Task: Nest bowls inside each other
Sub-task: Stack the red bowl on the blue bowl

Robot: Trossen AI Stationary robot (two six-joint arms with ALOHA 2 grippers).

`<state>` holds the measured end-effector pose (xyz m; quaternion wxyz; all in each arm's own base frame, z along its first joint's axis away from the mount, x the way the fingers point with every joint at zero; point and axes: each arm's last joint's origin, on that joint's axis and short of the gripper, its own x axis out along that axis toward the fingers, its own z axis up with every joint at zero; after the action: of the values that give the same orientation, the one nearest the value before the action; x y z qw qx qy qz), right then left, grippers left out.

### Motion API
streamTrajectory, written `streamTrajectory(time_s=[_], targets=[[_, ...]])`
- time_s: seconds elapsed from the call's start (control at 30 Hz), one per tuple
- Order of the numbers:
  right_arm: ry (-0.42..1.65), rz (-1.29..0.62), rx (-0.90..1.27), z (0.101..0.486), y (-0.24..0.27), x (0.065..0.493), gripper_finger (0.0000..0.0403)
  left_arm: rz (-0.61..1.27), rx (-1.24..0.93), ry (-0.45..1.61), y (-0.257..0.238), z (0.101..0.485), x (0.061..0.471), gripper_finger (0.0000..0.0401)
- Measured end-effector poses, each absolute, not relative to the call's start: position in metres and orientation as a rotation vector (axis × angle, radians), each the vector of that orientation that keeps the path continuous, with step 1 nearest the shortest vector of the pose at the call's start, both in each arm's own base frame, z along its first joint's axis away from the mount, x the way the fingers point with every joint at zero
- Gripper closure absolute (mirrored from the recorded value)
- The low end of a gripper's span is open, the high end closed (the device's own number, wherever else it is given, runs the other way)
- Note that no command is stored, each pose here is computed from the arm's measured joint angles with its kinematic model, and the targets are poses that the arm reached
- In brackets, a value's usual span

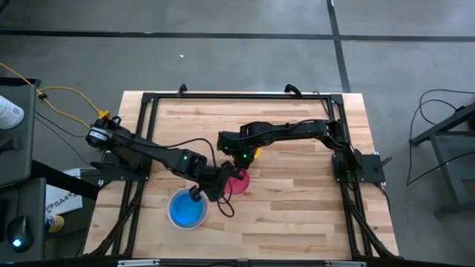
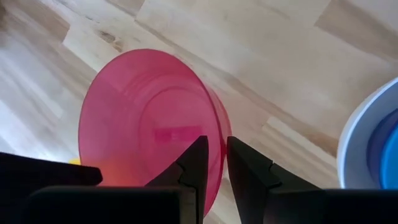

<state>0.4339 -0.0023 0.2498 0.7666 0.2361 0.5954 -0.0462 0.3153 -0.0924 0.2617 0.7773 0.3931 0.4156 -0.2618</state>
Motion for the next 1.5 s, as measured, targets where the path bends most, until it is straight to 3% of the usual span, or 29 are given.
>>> streamTrajectory(time_s=[0.97, 1.5], targets=[[1.256, -0.056, 0.497, 0.252, -0.001, 0.437, 0.0400, -0.557, 0.886, 0.912, -0.100, 0.266, 0.312, 0.0343], [1.229, -0.031, 0.507, 0.253, -0.001, 0.440, 0.0400, -0.648, 0.806, 0.774, -0.101, 0.290, 0.301, 0.0343]])
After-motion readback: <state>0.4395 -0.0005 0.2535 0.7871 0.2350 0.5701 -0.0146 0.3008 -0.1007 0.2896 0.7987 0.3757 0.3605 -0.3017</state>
